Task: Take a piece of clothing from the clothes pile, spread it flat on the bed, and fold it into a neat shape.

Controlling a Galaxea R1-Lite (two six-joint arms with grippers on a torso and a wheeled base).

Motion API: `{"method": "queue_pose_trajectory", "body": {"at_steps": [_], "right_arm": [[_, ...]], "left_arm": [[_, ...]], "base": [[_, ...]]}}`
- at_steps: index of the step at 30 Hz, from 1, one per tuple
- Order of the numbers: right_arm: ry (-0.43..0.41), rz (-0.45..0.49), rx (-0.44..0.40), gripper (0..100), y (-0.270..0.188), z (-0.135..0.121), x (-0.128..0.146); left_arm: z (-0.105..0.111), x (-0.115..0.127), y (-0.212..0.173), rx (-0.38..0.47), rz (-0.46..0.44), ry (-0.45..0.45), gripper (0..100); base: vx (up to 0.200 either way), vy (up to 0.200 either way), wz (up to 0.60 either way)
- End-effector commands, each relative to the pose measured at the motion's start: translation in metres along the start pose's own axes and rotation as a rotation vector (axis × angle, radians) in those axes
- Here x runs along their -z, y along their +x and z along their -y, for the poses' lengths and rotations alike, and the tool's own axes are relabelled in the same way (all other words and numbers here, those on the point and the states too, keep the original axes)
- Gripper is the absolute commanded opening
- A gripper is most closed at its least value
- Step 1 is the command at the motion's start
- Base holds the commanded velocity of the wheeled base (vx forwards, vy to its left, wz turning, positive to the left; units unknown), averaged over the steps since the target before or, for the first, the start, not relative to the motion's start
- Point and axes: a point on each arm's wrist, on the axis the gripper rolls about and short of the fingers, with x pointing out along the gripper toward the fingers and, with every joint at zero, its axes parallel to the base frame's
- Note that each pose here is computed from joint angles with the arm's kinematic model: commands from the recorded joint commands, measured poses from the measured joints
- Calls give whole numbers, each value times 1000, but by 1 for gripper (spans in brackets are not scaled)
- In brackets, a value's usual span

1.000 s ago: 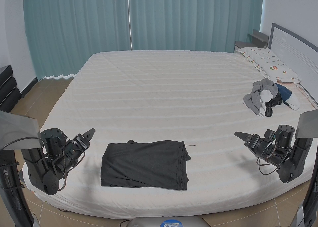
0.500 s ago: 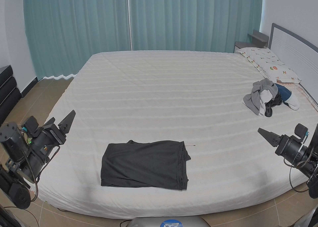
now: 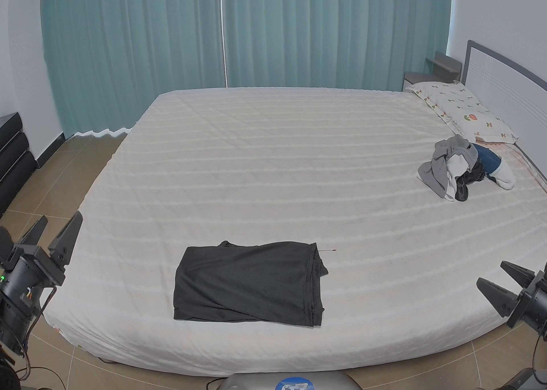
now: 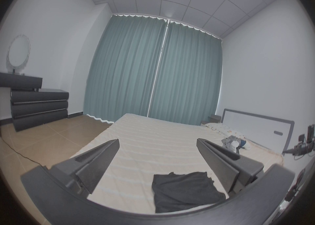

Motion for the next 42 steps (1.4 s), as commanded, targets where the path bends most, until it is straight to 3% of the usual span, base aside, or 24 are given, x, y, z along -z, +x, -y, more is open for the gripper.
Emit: {"method": "queue_pose_trajectory", "body": {"at_steps": [1,4,6,9,13,17,22,24,28,33,42], "right_arm": [[-283,133,54,100,-100,-20,51],[-293,93,82,100,-104,-19,66],[-322,68,120,100,-100,-16,73],[-348,113,172,100,-97,-14,72],[-372,200,184,100,-91,-11,72],[-359,212,182,100,-91,-11,72],[-344,214,180,100,-91,-11,73],[-324,222,215,100,-91,-10,72],[-265,220,203,100,-91,-11,72],[-200,228,209,100,-91,-10,72],[-218,226,227,100,-91,-10,72]], "left_arm": [[-17,24,-142,-44,128,247,100],[-18,24,-139,-125,102,254,100],[-20,36,-136,-122,69,277,100],[-23,47,-134,-126,32,327,100],[-24,52,-134,-139,-15,317,100],[-26,64,-135,-130,-136,309,100],[-26,63,-134,-119,-121,276,100],[-26,63,-134,-115,-123,192,100],[-25,64,-134,-68,-131,152,100],[-24,68,-135,3,-185,199,100],[-24,68,-135,8,-185,215,100]], "base": [[0,0,0],[0,0,0],[0,0,0],[0,0,0],[0,0,0],[0,0,0],[0,0,0],[0,0,0],[0,0,0],[0,0,0],[0,0,0]]}}
